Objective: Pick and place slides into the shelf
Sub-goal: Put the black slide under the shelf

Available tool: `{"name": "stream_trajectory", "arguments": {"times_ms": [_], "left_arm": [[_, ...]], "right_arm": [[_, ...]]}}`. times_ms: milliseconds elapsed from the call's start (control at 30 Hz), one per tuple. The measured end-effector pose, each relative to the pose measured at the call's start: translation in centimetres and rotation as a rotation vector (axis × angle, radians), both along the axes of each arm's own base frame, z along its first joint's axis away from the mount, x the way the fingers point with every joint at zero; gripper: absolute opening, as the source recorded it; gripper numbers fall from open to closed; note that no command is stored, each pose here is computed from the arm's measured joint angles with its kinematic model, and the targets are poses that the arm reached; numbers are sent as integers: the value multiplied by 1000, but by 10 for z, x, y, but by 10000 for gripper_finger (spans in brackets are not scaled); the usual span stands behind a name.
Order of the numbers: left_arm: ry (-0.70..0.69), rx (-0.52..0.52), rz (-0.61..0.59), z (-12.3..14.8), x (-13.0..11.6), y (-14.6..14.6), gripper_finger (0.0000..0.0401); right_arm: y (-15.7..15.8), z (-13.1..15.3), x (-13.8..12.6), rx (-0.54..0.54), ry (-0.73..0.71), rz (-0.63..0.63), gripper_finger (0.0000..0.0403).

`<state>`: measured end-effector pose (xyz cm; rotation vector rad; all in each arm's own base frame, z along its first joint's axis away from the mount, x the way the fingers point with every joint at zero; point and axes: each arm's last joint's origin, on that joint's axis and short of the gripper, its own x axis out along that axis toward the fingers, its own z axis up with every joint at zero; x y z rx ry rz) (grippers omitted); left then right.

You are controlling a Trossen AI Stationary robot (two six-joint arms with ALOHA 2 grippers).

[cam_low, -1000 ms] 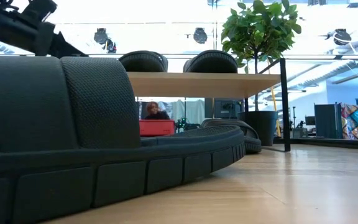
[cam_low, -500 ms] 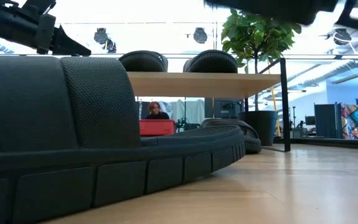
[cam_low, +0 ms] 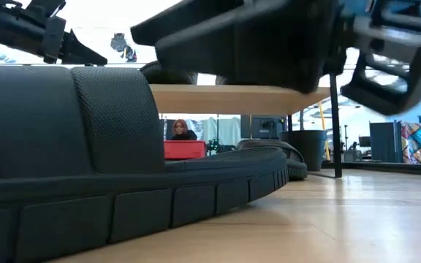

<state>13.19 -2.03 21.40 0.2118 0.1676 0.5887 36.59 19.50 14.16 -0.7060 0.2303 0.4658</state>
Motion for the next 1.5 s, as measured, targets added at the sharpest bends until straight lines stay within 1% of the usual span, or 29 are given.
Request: {"name": "stream_trajectory", "arguments": {"times_ms": [100, 167, 267, 433, 600, 700, 767, 900, 1033, 1233, 1300, 1367, 1433, 1500], "left_arm": [[-5, -9, -6, 0, 0, 0, 2], [-11, -17, -6, 0, 0, 0, 7], [-15, -24, -6, 0, 0, 0, 14], [-24, -37, -4, 0, 0, 0, 13], [-23, -37, -4, 0, 0, 0, 2], [-23, -37, -5, 0, 0, 0, 7], [-20, -33, -5, 0, 0, 0, 12], [-14, -31, -5, -1, 0, 0, 19], [-8, -29, -5, -1, 0, 0, 19], [-5, -28, -6, -2, 0, 0, 19], [-7, -31, -5, -2, 0, 0, 19], [-8, -32, -6, -2, 0, 0, 19], [-8, -32, -6, -2, 0, 0, 19], [-9, -35, -6, -2, 0, 0, 19]], "right_arm": [[-3, -7, 1, -27, 55, -12, 188], [-7, -9, 2, -27, 76, -25, 188], [-8, -7, 4, -22, 51, -23, 188], [-5, -2, 4, 15, 17, 50, 188], [-12, -9, 6, -3, 76, 32, 187], [-13, -13, 13, 31, 38, 47, 187], [-11, -21, 17, 42, 53, 87, 187], [-8, -32, 27, 47, 68, 103, 187], [-8, -31, 29, 62, 46, 106, 187], [-7, -28, 29, 49, 22, 115, 186], [-7, -29, 29, 50, 23, 121, 177], [-7, -29, 29, 57, 26, 146, 154], [-7, -28, 29, 65, 30, 159, 113], [-7, -29, 29, 65, 32, 161, 62]]}}
